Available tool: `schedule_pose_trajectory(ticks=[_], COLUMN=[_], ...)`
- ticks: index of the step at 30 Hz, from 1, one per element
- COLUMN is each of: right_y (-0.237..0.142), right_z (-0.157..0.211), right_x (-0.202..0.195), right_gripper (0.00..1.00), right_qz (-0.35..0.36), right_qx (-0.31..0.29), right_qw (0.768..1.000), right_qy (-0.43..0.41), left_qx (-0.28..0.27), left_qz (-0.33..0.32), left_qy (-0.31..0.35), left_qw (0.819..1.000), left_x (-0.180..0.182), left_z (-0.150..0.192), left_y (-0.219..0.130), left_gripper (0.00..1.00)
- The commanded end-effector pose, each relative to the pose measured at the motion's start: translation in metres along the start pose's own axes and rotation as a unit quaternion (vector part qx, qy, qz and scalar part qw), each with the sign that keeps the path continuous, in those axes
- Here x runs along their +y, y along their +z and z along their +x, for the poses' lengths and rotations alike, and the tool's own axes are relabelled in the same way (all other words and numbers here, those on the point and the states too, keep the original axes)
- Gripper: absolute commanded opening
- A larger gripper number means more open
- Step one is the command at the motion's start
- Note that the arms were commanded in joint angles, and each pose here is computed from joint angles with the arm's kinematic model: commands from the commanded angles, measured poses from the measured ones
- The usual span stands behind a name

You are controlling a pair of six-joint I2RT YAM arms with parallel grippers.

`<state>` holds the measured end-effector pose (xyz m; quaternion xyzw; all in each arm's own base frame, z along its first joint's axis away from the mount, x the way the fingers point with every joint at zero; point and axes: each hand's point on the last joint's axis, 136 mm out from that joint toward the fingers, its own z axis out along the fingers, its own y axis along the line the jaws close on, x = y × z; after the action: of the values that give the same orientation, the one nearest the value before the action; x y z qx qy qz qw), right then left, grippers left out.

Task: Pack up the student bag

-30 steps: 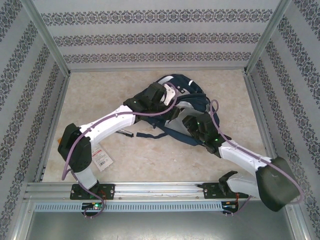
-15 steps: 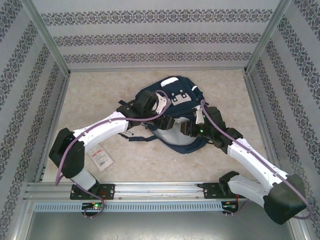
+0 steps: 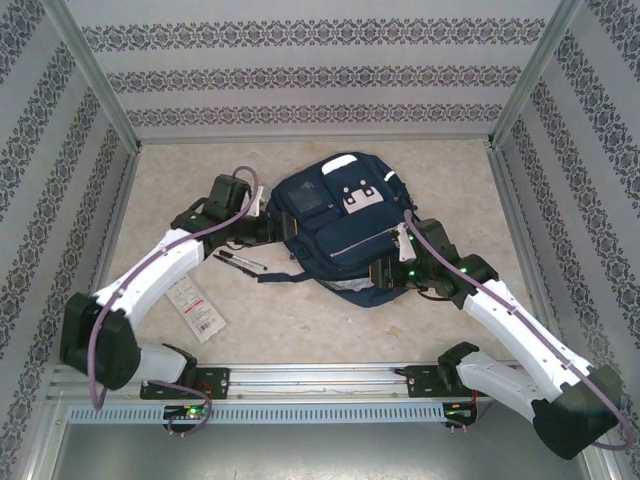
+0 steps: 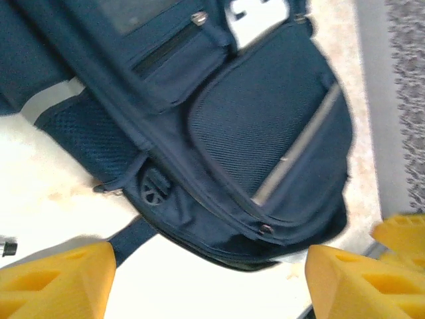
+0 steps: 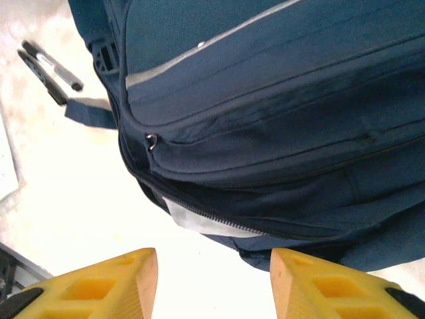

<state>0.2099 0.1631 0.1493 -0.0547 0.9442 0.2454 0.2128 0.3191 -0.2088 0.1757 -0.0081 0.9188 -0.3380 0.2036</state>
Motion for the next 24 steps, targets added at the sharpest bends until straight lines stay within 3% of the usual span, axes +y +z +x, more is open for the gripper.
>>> schedule_pose_trajectory(ticks=[1, 4, 7, 12, 16, 22, 24], right_y=[0.006, 0.018, 0.032, 0.055, 0.069, 0.078, 0.085], right_z=[-0.008, -0.01, -0.008, -0.006, -0.008, -0.024, -0.032], right_x=[0.002, 0.0, 0.006, 0.003, -0.016, -0.059, -0.073], right_gripper=[0.52, 0.53, 0.53, 0.53, 0.47, 0.32, 0.3], right_qz=[0.041, 0.072, 0.061, 0.067, 0.108, 0.171, 0.175], right_qx=[-0.006, -0.009, -0.016, -0.029, -0.045, -0.092, -0.094], right_qw=[0.999, 0.997, 0.998, 0.996, 0.99, 0.977, 0.975], right_qy=[-0.004, 0.001, 0.02, 0.051, 0.078, 0.091, 0.098], left_qx=[0.031, 0.029, 0.02, 0.001, 0.005, 0.015, 0.018], left_qz=[-0.056, -0.105, -0.146, -0.124, -0.11, -0.112, -0.099], left_qy=[-0.076, -0.119, -0.157, -0.188, -0.189, -0.165, -0.161], left_qw=[0.995, 0.987, 0.976, 0.974, 0.976, 0.98, 0.982], left_x=[0.031, 0.058, 0.082, 0.087, 0.085, 0.079, 0.069], left_z=[0.001, -0.009, -0.014, -0.025, -0.027, -0.016, -0.013], left_y=[0.029, 0.046, 0.059, 0.088, 0.106, 0.11, 0.107], left_gripper=[0.79, 0.79, 0.79, 0.72, 0.54, 0.06, 0.02])
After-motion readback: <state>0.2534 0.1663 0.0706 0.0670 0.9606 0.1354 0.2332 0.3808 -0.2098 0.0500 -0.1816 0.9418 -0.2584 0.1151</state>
